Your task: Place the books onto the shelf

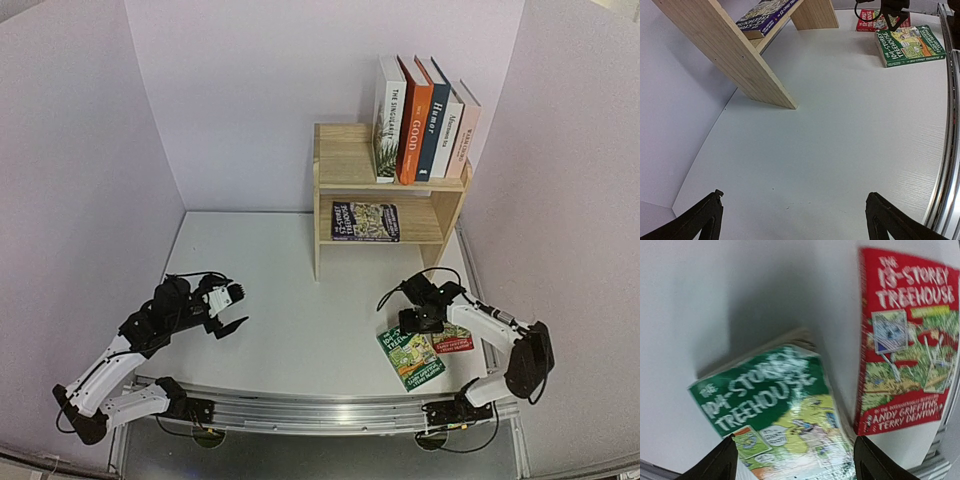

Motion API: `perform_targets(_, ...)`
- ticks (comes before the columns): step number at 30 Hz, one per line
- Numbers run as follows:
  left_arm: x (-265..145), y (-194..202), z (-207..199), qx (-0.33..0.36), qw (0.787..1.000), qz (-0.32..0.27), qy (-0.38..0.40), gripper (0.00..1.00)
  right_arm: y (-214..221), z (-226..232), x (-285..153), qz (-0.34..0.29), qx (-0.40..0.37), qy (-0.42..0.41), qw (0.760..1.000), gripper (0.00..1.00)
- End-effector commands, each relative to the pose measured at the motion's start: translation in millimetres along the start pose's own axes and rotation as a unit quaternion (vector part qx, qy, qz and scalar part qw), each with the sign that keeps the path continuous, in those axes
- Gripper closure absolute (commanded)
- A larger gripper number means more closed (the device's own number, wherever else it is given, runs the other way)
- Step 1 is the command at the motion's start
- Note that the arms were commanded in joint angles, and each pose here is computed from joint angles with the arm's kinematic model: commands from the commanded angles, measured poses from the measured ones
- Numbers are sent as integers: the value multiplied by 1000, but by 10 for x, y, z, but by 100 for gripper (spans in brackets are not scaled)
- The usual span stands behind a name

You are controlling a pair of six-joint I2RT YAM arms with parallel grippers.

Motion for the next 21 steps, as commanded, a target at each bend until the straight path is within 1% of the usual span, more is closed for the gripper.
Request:
perform_targets(1, -69, -55, -17, -19, 999, -21, 16, 0, -1, -205, 106, 37, 117, 43, 992, 23)
perform_targets(4, -106, -58, -10, -23, 999, -20, 19, 0, -36, -252, 223, 60, 112, 55, 990, 23)
perform_targets(8, -148, -60, 27, -29, 999, -26, 10, 1, -59, -211, 479, 98, 92, -1, 991, 24)
perform_targets(12, -189, -66, 54, -32, 999, -32, 3, 1, -37, -317, 709, 130, 112, -31, 985, 26)
perform_targets(15, -211, -66, 58, -32, 999, -34, 0, 1, -104, -205, 817, 143, 111, -98, 978, 30)
perform_targets(18, -218, -57, 69, -31, 999, -35, -3, 1, -147, -90, 924, 161, 121, -138, 970, 37)
perform_targets(21, -222, -50, 75, -31, 999, -34, -6, 1, -210, 127, 1001, 165, 104, -159, 968, 39)
Point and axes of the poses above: each gripper's point midway between its finger pads, its own x axis out along the fingers, its own z axis along the line the jaws close on, y = z × x, the point moved 10 cm from there along -x, back along the fingers, and after that the axes turned 14 degrees about -x, right-handed, at the moved point
